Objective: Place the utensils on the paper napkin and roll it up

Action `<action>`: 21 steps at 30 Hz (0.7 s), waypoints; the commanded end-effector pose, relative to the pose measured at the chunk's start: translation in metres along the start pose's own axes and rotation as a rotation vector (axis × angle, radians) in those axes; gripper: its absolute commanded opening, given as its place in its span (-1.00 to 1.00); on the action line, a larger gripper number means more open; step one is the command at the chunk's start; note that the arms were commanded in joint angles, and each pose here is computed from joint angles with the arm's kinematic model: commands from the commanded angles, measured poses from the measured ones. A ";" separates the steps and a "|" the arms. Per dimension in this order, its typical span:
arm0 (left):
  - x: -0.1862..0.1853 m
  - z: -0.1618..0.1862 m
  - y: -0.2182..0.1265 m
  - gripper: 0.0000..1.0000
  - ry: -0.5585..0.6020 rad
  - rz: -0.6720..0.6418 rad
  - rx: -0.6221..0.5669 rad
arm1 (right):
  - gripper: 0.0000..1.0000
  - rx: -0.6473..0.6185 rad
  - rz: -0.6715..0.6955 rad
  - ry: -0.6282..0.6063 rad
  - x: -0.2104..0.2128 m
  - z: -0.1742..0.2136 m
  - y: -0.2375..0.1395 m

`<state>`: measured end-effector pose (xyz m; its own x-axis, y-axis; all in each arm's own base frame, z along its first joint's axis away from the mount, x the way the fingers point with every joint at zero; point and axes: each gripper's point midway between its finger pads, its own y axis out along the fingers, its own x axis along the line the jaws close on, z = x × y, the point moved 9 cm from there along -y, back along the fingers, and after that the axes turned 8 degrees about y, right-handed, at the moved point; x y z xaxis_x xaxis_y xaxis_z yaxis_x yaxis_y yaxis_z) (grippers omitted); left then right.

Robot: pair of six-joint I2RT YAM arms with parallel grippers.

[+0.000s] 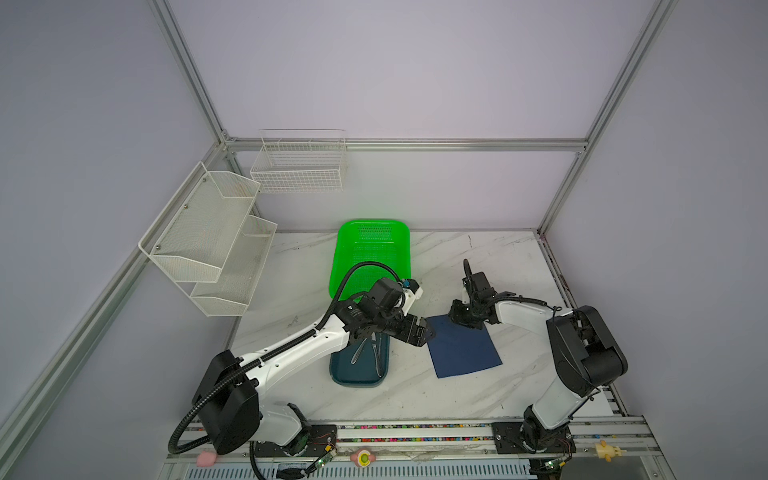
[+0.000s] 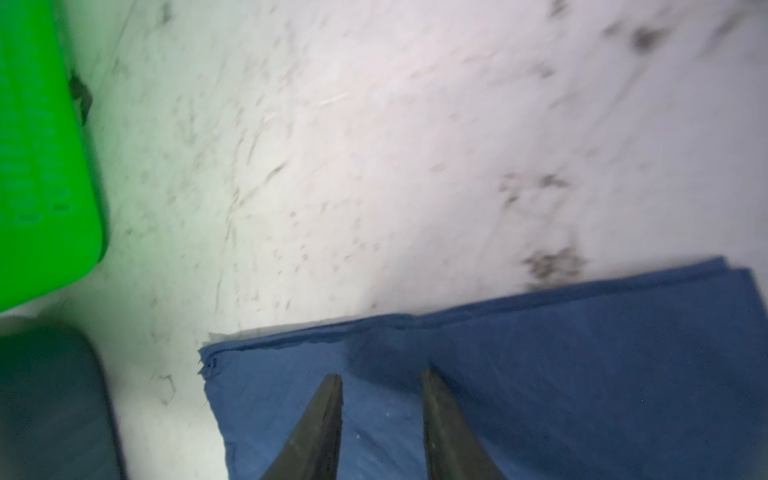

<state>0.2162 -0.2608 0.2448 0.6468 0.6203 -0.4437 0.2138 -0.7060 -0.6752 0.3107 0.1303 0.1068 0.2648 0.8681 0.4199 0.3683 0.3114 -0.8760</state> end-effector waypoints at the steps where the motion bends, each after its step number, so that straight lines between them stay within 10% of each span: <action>1: -0.022 -0.041 0.001 0.80 0.037 0.052 -0.105 | -0.27 -0.017 0.231 0.216 -0.053 0.010 0.003; 21: -0.047 -0.033 0.139 -0.04 0.042 0.070 0.270 | -0.29 -0.265 0.063 0.381 -0.098 0.004 -0.102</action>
<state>0.2344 -0.3890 0.1789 0.6626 0.5790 -0.4751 -0.0152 -0.6238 -0.7814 0.2556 0.0137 0.1559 0.5900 0.6440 0.4870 0.5696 0.0955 -0.8163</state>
